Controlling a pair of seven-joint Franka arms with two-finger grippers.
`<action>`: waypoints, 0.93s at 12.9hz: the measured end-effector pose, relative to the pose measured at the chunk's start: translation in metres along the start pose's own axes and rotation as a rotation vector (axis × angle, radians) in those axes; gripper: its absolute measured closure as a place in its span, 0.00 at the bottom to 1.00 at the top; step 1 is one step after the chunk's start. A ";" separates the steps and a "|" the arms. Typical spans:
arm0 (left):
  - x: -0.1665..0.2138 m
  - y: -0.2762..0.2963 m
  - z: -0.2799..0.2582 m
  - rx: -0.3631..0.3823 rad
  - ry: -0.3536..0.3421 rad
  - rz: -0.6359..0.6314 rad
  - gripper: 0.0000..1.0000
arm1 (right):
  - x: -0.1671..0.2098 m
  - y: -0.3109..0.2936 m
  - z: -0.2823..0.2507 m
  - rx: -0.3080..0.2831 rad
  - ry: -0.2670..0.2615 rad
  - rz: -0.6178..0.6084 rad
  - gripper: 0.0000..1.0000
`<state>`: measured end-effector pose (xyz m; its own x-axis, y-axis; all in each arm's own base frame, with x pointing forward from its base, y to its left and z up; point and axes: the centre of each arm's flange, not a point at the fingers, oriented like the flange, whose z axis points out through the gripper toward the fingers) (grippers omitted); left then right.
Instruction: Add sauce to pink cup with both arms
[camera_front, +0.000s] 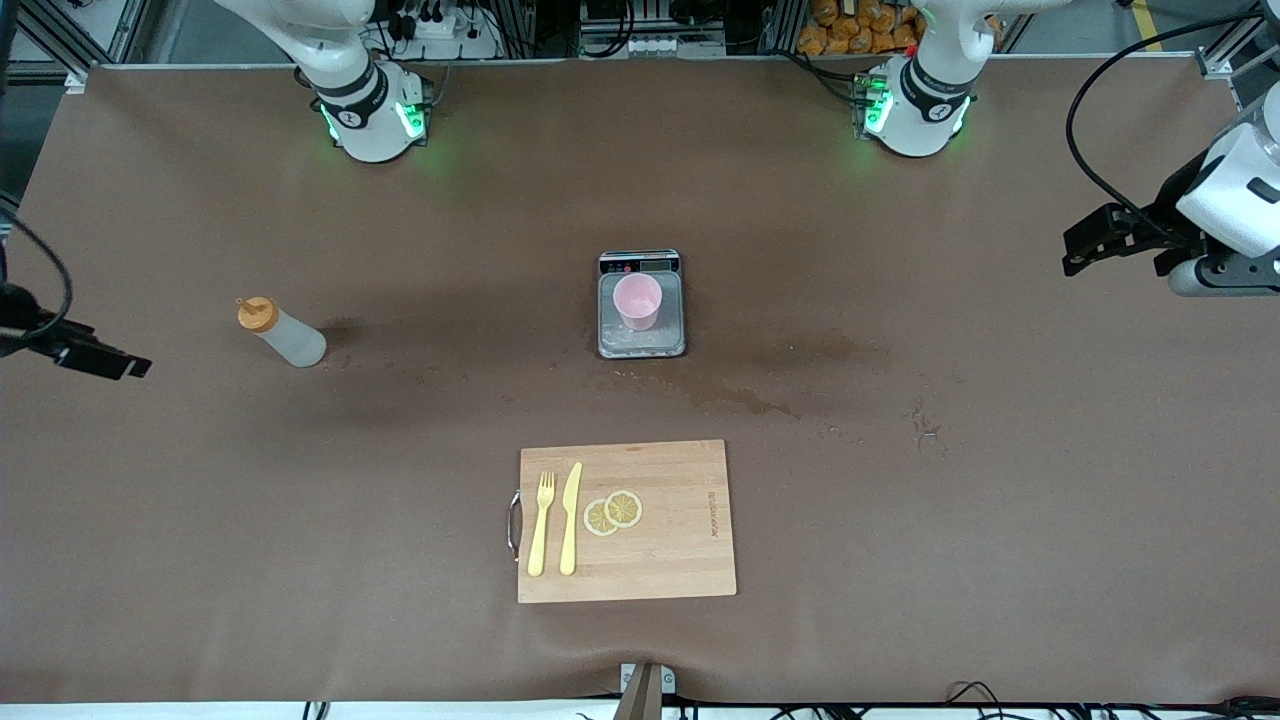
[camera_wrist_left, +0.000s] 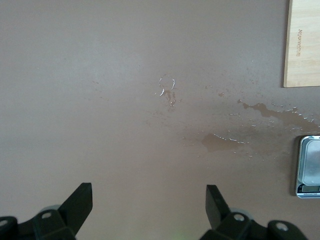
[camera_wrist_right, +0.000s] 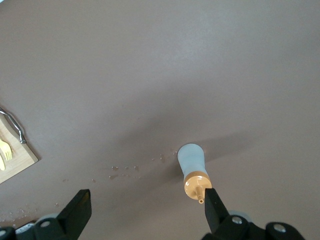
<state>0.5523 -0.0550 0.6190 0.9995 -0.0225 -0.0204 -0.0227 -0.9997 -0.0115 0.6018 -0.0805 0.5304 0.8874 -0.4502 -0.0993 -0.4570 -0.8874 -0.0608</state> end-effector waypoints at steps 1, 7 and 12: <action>0.000 0.000 0.000 0.000 0.001 0.000 0.00 | -0.010 -0.003 -0.001 0.001 0.013 -0.016 0.00; 0.000 0.001 0.000 0.000 0.004 0.002 0.00 | -0.044 -0.060 -0.041 -0.043 0.149 -0.153 0.00; 0.001 0.004 -0.001 0.000 0.008 0.007 0.00 | -0.053 -0.085 -0.042 -0.107 0.206 -0.227 0.00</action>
<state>0.5528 -0.0587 0.6198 0.9995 -0.0299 -0.0128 -0.0301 -0.9995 -0.0109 0.5958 0.0149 0.5828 0.9647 -0.2402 0.1083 -0.2463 -0.9680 0.0475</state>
